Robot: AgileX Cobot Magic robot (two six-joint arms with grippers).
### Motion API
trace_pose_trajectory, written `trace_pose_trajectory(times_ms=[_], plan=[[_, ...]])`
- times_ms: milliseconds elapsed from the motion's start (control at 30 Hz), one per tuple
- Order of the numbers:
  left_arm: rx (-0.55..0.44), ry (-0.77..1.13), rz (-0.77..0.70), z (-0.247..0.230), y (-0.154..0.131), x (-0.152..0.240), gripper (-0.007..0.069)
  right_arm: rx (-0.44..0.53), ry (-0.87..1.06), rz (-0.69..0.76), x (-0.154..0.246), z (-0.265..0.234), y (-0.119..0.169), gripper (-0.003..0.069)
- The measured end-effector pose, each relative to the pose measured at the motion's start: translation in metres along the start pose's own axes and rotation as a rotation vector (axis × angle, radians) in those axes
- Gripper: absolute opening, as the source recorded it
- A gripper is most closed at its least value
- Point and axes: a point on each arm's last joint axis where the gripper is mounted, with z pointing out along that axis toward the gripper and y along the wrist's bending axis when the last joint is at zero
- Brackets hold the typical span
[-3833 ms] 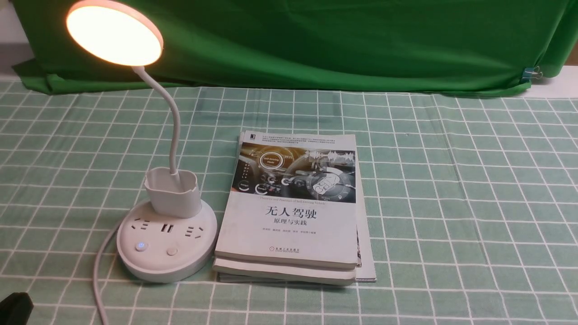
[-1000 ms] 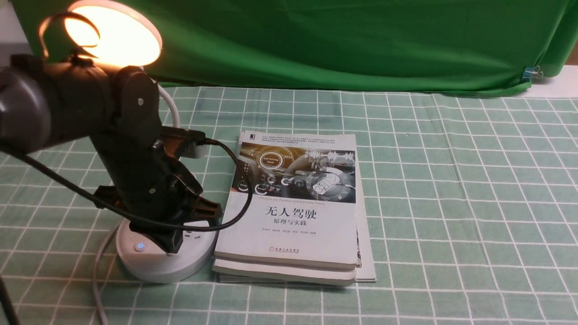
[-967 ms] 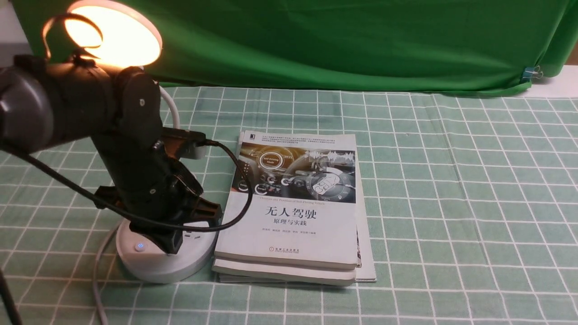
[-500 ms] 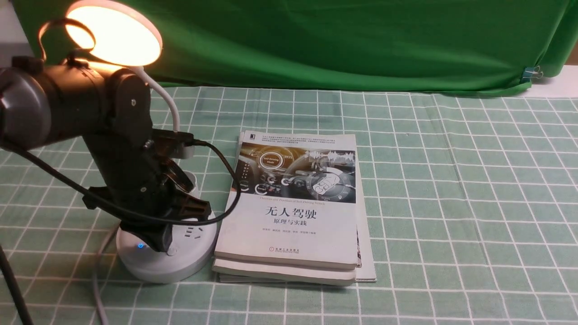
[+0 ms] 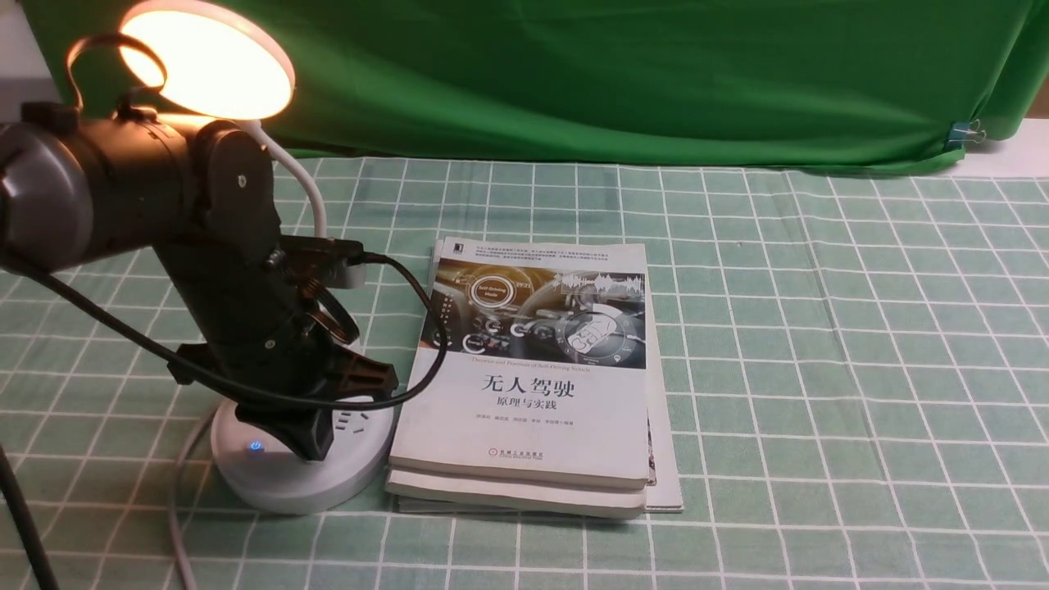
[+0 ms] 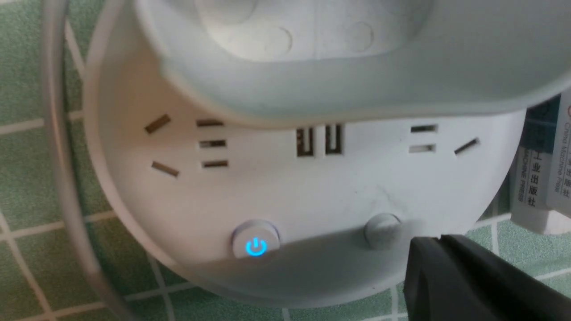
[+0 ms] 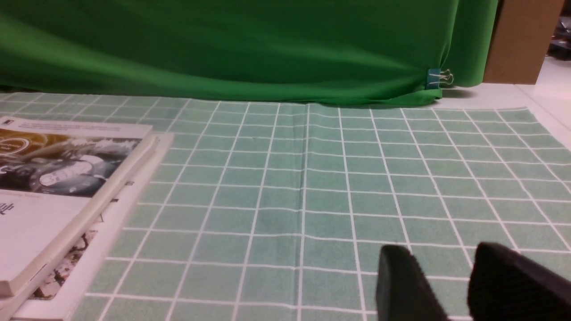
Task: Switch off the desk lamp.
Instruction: Use the left arm to press the button switch on the lamp holder
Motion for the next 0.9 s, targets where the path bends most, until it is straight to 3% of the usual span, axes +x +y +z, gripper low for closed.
trace_pose_trajectory(times_ms=[467,900], plan=[[0.000,0.047,-0.005,0.017,0.001,-0.004,0.0000,0.000,0.000,0.000,0.000,0.000,0.000,0.0242],[-0.024,-0.084,0.025,-0.026,-0.002,0.004,0.0000,0.000,0.000,0.000,0.000,0.000,0.000,0.0242]])
